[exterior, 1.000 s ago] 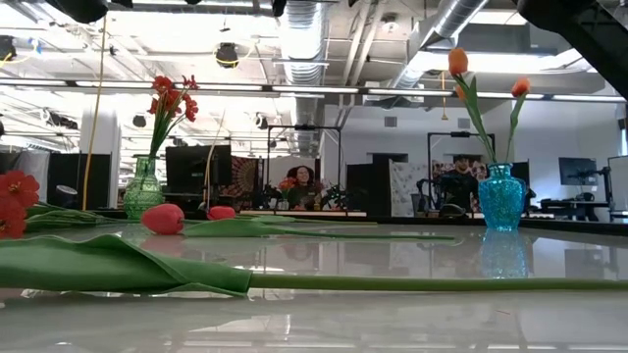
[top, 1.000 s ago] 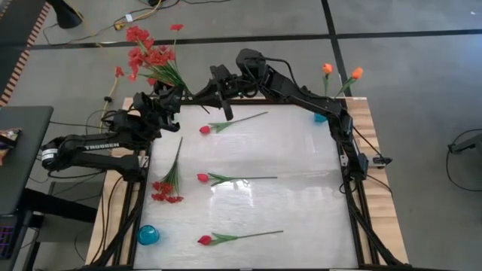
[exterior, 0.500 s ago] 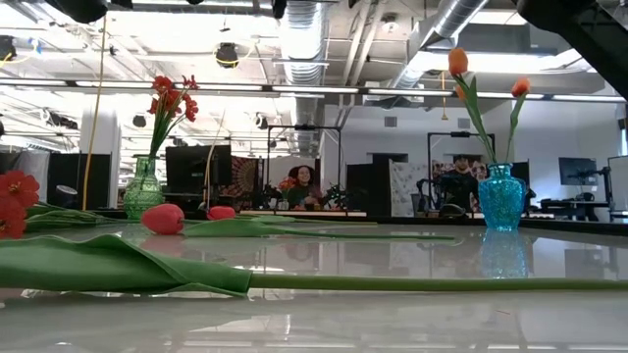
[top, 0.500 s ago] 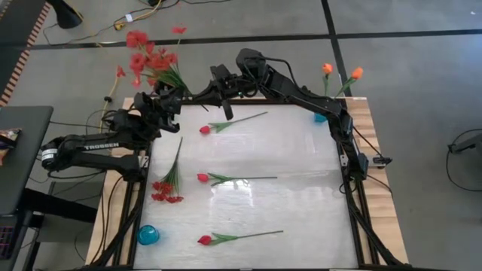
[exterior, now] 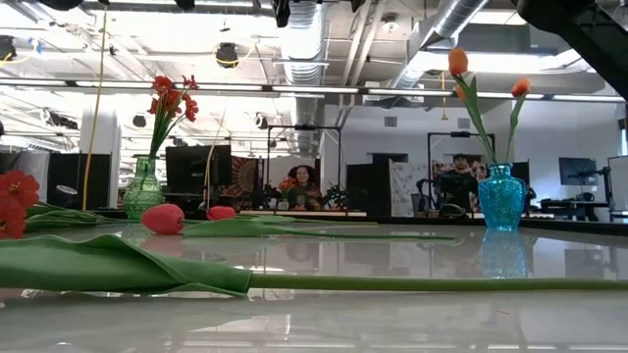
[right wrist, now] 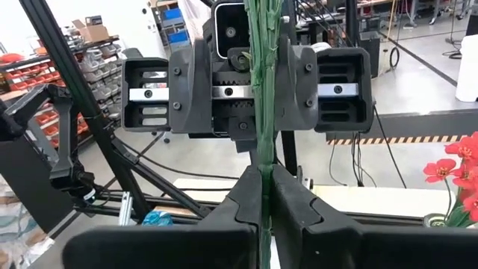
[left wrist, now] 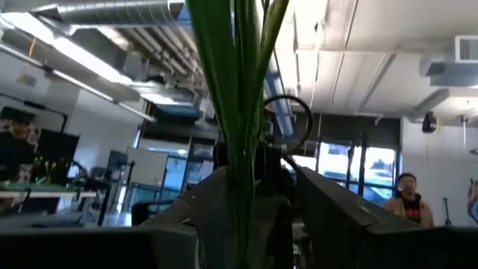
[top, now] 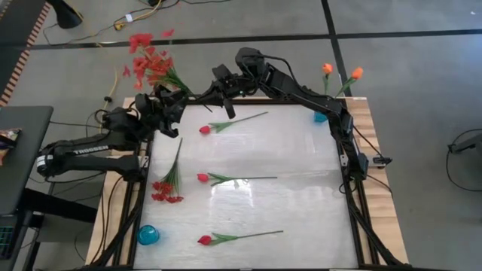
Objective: Sort flowers into vase by color
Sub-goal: Put the top red flowers into the green vase
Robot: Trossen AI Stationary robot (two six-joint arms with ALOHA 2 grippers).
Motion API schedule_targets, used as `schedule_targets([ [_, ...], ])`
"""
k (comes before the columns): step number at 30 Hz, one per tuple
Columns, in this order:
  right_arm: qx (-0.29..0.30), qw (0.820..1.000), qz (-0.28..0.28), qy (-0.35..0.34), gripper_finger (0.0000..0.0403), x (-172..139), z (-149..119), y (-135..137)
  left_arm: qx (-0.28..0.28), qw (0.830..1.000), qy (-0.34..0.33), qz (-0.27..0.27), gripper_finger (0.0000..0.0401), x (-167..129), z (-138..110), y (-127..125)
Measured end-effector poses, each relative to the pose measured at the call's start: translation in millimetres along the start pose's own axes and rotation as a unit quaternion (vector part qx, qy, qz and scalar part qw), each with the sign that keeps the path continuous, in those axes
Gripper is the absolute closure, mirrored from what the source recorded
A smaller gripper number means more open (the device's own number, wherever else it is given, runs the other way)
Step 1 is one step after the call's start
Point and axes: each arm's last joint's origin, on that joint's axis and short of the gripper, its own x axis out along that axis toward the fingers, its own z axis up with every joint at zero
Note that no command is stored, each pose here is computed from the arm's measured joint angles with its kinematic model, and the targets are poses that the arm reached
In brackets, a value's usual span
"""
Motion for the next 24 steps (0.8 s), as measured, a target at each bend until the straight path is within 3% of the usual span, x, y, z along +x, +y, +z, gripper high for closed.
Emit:
schedule_targets([
  [6,-0.016,1.0,-0.006,0.003,0.0363,1.3,-0.9,1.2,-0.039,0.998,0.013,0.053,0.0254,1.8,-6.9,3.8],
  [12,-0.051,0.997,-0.051,0.022,0.0363,7.5,-6.0,6.3,-0.037,0.998,0.011,0.046,0.0259,2.7,-7.5,3.3],
  [24,-0.06,0.995,-0.072,0.023,0.0363,6.5,-6.0,4.1,-0.015,0.999,-0.002,0.044,0.0275,1.6,-3.2,3.0],
])
